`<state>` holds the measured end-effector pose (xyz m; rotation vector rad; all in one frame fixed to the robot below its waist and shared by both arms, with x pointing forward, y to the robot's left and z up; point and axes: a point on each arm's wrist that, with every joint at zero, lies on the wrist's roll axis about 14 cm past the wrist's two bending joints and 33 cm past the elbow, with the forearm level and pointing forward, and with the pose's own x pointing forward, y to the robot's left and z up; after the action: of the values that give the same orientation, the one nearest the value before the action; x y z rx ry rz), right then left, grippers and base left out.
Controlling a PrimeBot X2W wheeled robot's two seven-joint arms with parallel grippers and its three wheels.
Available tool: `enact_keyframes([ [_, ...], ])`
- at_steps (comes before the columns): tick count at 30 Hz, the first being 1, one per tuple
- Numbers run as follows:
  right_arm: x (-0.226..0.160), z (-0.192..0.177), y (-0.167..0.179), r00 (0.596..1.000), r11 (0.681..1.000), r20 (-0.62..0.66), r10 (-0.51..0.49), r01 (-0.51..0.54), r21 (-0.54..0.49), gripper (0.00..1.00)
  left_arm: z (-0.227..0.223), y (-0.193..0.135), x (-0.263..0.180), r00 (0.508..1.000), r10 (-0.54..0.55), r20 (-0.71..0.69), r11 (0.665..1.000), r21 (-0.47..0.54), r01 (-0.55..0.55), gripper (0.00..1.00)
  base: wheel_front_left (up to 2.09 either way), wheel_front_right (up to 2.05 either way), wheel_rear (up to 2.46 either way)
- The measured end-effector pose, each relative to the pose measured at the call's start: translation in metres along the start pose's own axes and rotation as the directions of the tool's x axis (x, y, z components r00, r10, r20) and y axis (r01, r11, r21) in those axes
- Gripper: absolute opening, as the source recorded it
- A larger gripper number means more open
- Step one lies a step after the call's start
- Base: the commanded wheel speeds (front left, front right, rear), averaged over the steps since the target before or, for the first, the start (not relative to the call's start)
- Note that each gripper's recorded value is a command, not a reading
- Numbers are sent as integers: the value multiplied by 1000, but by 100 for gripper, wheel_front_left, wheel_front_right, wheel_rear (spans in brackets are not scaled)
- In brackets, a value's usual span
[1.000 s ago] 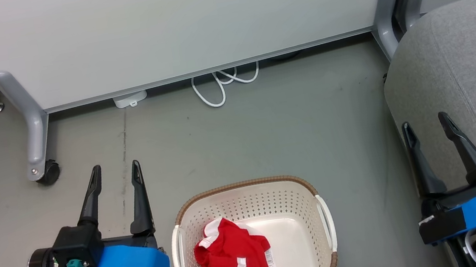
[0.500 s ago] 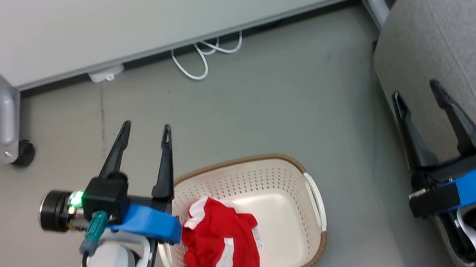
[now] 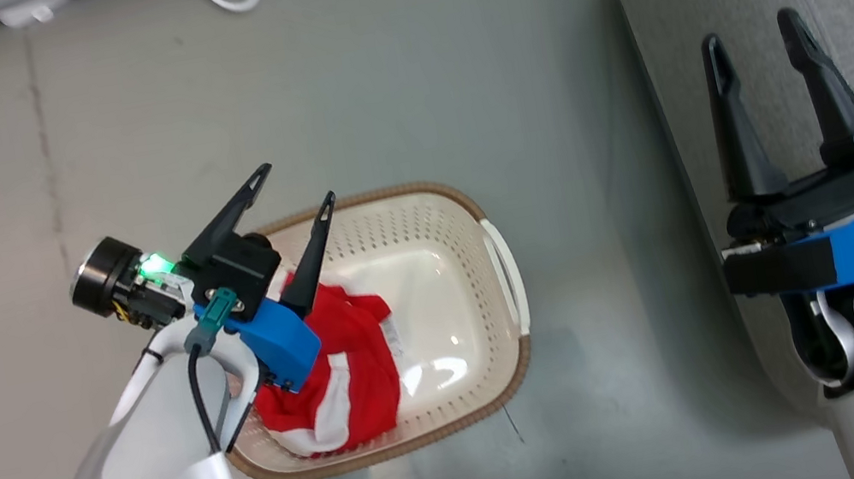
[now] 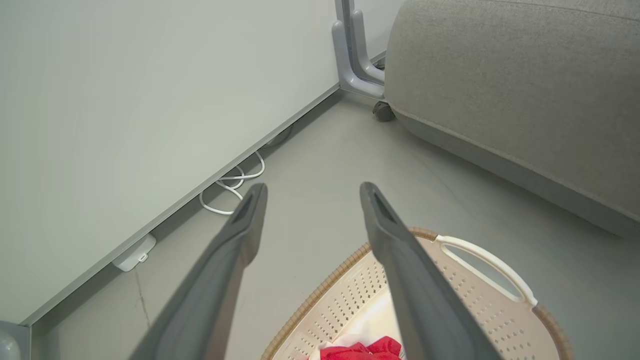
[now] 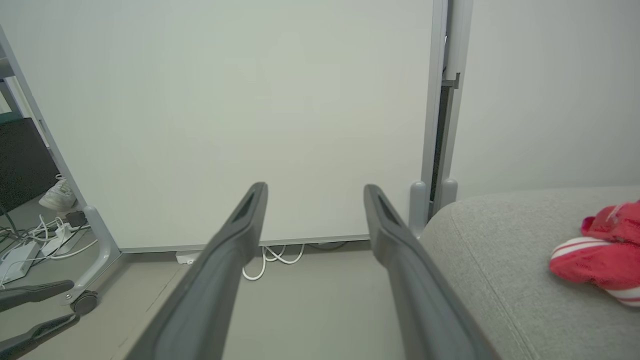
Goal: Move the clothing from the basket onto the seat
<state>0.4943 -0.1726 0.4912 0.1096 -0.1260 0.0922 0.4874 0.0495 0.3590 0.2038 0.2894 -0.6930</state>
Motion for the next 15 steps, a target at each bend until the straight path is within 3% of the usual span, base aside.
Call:
enact_keyframes([
  [7,12,-28,-12,999,1000,-44,-17,17,-7,100,-68,-27,26,971,-159,-178,985,35,168,100,0,0,0],
  [15,21,-62,-21,995,1000,-97,-21,19,-20,100,-145,-50,34,881,-283,-379,948,32,318,100,0,0,0],
])
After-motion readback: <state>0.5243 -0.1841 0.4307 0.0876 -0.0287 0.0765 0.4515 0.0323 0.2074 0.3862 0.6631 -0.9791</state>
